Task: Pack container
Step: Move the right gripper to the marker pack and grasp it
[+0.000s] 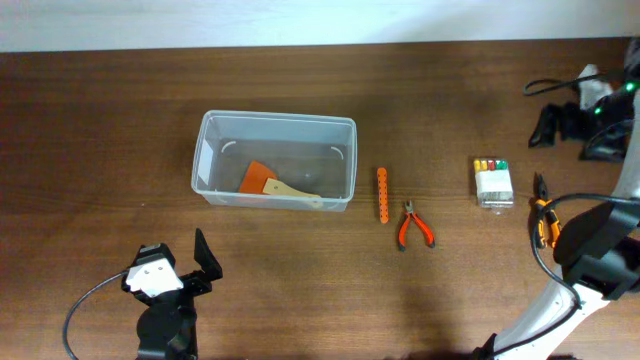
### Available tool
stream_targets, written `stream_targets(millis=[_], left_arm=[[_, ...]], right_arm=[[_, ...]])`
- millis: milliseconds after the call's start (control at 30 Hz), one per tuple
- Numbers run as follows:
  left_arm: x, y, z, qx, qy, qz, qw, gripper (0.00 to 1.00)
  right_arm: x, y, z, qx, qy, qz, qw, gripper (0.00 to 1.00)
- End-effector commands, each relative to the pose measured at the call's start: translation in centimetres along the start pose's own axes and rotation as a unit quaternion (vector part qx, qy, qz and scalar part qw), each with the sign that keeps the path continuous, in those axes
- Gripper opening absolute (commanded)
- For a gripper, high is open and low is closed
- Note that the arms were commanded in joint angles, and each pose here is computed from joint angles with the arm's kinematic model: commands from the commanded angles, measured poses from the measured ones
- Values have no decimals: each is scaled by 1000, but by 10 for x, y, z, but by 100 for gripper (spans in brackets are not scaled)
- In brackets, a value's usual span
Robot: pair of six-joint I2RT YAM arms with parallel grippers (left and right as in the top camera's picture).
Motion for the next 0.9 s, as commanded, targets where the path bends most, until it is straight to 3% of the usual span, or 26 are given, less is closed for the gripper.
stream_targets(millis=[0,100,367,867], left_arm=[[0,0,1,-5,0,0,1000,99],[0,0,1,-5,0,0,1000,99],[0,0,1,-5,0,0,1000,99],[0,0,1,-5,0,0,1000,99]], right_arm=[[-35,12,2,31,23,-45,998,99],[-60,15,-1,48,30,-35,998,99],[-93,42,-22,142,58,99,983,99],[-131,39,-6,141,85,109,980,99]])
Point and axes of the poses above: each gripper's point midway between its finger pads, its own x axis back along the fingers, its own y axis along the line the jaws close on, z = x × y, the point moved 5 cm from there along x, back along the fingers, and after that the axes turned 9 degrees about x, right-handed, at the moved point
